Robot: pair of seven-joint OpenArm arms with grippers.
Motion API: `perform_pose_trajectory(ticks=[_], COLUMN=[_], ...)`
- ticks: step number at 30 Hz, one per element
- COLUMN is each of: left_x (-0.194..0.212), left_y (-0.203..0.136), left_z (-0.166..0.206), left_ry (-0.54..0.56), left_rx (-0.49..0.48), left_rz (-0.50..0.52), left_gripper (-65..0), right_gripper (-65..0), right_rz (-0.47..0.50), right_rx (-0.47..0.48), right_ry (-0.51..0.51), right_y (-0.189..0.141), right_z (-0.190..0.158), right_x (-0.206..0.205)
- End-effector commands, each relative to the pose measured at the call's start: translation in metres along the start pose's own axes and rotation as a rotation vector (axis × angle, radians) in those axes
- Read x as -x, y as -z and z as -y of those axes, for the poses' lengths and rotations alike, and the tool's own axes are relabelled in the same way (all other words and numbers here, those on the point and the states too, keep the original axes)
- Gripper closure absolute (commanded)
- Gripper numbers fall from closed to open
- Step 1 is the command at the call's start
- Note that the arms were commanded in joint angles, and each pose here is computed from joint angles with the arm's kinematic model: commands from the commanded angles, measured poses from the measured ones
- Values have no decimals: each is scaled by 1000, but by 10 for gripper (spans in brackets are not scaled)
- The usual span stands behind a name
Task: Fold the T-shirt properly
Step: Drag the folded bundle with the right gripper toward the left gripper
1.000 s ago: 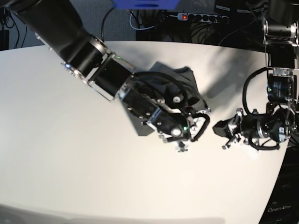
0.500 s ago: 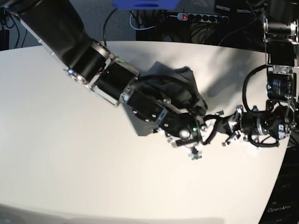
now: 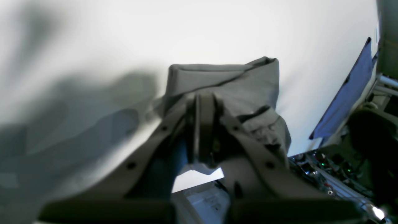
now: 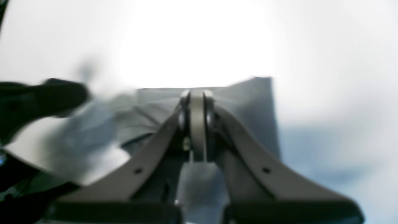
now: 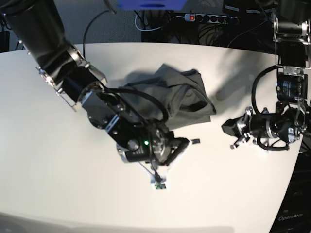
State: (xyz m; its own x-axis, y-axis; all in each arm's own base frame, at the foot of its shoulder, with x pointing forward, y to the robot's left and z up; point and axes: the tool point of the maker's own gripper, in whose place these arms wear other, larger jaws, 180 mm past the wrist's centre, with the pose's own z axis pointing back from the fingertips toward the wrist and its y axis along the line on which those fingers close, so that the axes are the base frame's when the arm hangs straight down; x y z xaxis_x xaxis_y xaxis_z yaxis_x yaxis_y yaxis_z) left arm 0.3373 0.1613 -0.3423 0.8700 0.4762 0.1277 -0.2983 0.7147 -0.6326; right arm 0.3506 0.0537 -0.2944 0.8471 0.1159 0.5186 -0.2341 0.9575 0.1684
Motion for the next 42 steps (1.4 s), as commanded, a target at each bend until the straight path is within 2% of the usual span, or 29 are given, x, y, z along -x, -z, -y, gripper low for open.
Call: perform_pose_trajectory(ticks=[1, 7, 21, 26, 31, 34, 37, 42], left_x=[-11, -7, -10, -9, -10, -10, -10, -10], left_y=[-8, -4, -5, -4, -2, -2, -2, -2], left_z=[11, 16, 18, 16, 11, 10, 10, 10], left_ry=[19, 15, 19, 12, -8, -10, -10, -10], left_rx=[27, 42, 45, 42, 34, 33, 33, 33], left_rz=[25, 17, 23, 20, 14, 15, 15, 15], left_gripper=[-18, -18, -18, -18, -18, -18, -18, -18], right_gripper=[-6, -3, -1, -1, -1, -1, -1, -1], right_rz=[37, 87, -40, -96, -234, -277, -327, -301], right_rx=[-2, 77, 74, 17, -55, -95, -172, -273], right_ry=[3, 16, 47, 62, 96, 110, 114, 121], right_y=[-4, 10, 28, 28, 26, 23, 7, -15], right_z=[1, 39, 39, 18, -14, -32, -58, -88], right_x=[-9, 4, 61, 90, 135, 153, 162, 155])
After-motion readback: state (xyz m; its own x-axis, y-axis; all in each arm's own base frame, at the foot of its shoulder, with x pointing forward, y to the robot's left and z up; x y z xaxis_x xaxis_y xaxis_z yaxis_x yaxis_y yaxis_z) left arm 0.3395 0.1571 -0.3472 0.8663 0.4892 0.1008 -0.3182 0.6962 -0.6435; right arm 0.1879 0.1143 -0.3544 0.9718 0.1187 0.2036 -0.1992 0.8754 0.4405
